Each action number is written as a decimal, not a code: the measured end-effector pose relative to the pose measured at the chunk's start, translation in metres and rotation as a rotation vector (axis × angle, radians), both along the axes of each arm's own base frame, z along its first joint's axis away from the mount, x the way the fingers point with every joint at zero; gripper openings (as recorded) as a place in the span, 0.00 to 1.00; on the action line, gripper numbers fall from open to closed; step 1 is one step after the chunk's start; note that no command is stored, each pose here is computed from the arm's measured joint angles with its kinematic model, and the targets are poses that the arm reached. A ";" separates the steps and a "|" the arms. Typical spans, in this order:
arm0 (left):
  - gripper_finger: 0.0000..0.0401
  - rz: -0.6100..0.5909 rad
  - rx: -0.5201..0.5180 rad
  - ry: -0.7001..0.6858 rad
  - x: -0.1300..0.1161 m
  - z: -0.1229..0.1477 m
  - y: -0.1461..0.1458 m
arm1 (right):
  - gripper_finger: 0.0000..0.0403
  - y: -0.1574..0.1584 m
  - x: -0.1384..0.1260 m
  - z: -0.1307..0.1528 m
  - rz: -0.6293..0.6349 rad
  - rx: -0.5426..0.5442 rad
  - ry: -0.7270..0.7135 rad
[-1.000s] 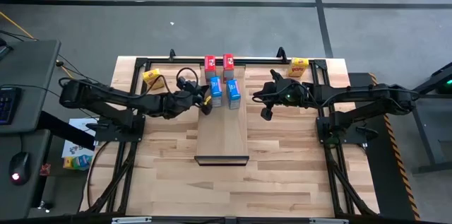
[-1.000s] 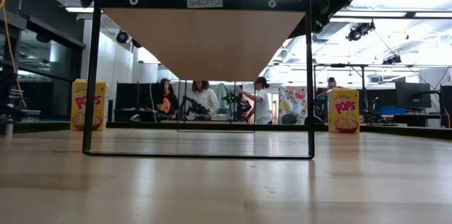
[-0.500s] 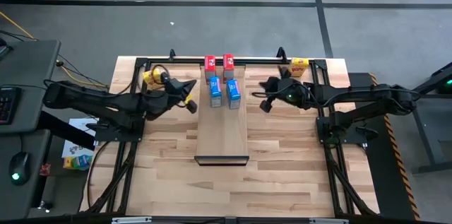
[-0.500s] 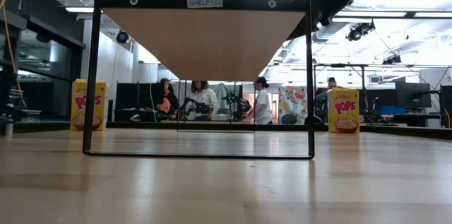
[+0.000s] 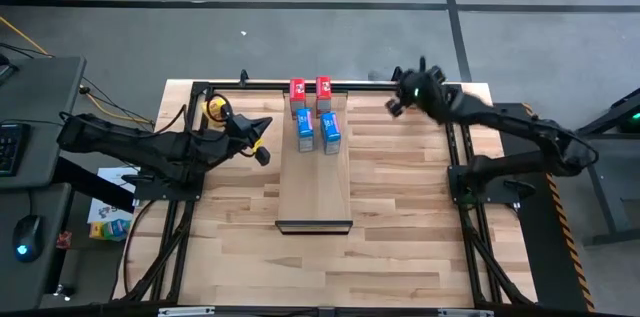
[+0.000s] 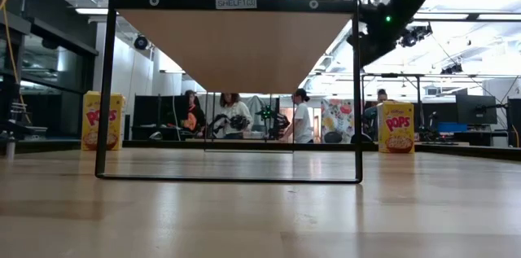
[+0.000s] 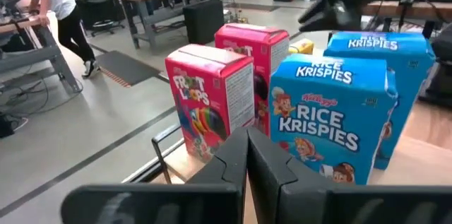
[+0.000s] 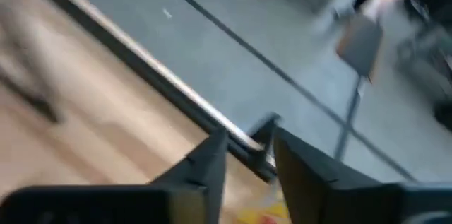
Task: Stack cereal on shelf
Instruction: Put the right yellow cereal box on the shelf
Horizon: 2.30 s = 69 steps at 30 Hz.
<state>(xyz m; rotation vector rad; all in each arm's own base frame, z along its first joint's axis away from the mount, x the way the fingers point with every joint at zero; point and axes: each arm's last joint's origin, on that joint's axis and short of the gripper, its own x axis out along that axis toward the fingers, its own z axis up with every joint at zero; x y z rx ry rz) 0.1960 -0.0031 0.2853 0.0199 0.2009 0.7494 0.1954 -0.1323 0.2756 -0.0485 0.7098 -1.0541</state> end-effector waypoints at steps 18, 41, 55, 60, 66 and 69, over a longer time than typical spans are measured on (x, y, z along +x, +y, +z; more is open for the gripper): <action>0.00 -0.058 0.014 0.007 0.001 0.002 0.000 | 0.60 -0.113 -0.019 0.009 -0.083 0.610 0.503; 0.00 -0.104 -0.003 0.005 0.002 0.001 -0.002 | 0.60 -0.140 -0.009 -0.030 0.053 0.643 0.834; 0.00 -0.106 0.004 0.012 0.002 0.001 -0.002 | 0.60 -0.142 -0.005 -0.050 0.126 0.767 0.840; 0.00 -0.108 0.004 0.016 0.002 0.001 -0.002 | 0.56 -0.139 -0.005 -0.050 0.121 0.811 0.800; 0.00 -0.110 0.004 0.019 0.002 0.001 -0.002 | 0.41 -0.138 -0.006 -0.050 0.108 0.824 0.795; 0.00 -0.110 0.004 0.019 0.002 0.001 -0.002 | 0.33 -0.137 -0.007 -0.050 0.109 0.838 0.804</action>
